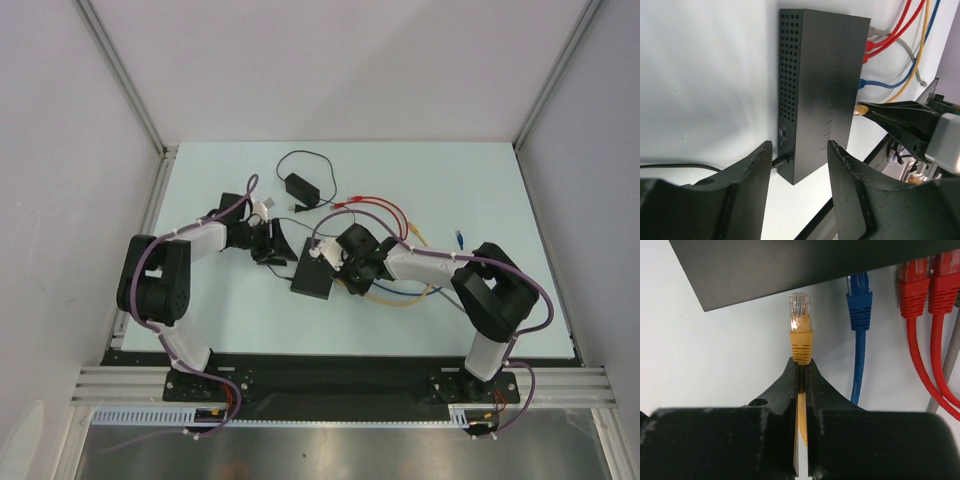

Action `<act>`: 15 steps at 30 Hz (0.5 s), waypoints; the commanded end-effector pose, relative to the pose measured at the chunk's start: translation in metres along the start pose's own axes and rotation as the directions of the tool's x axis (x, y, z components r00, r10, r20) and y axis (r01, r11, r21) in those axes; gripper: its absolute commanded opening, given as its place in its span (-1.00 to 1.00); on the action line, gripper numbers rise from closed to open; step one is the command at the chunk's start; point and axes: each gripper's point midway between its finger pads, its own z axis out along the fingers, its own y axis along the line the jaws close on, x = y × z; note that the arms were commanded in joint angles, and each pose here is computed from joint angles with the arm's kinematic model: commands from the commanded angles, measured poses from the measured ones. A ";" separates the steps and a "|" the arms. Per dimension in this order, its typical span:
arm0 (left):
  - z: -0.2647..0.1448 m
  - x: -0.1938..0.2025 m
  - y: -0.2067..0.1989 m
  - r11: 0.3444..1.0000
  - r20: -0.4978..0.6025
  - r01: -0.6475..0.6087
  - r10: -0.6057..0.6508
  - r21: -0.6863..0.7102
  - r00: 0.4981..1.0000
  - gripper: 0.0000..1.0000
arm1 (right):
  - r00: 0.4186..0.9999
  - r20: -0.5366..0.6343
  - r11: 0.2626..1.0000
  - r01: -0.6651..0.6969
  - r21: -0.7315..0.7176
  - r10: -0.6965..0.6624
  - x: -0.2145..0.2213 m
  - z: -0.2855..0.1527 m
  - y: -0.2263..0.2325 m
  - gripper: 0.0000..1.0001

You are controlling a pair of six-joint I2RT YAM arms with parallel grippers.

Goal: Insert the plug into the switch port

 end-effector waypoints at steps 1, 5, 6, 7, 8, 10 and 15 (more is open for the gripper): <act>0.001 -0.010 -0.002 0.999 0.007 -0.042 0.042 -0.001 0.999 0.07 | 0.999 0.055 1.000 -0.001 0.008 0.001 -0.022 0.001 -0.001 -1.00; 0.007 -0.006 -0.005 0.998 -0.014 -0.059 0.060 0.006 0.998 0.08 | 0.998 0.059 1.000 0.002 0.003 -0.002 -0.023 0.003 0.000 -1.00; 0.010 -0.004 -0.007 0.998 -0.024 -0.066 0.067 0.009 0.997 0.08 | 0.998 0.060 1.000 0.005 0.005 -0.005 -0.025 0.003 0.000 -1.00; 0.012 -0.003 -0.007 0.998 -0.028 -0.067 0.067 0.010 0.997 0.08 | 0.999 0.052 1.000 0.005 0.006 -0.006 -0.024 0.005 -0.001 -1.00; 0.014 -0.003 -0.010 0.997 -0.032 -0.073 0.073 0.018 0.997 0.08 | 0.999 0.045 1.000 0.005 0.007 -0.005 -0.023 0.006 -0.001 -1.00; 0.018 0.000 -0.013 0.997 -0.046 -0.078 0.079 0.026 0.996 0.08 | 0.999 0.032 1.000 0.008 0.008 -0.009 -0.022 0.008 -0.001 -1.00; 0.023 -0.002 -0.018 0.995 -0.058 -0.090 0.092 0.039 0.994 0.06 | 1.000 -0.012 1.000 0.017 0.003 -0.017 -0.014 0.011 -0.002 -1.00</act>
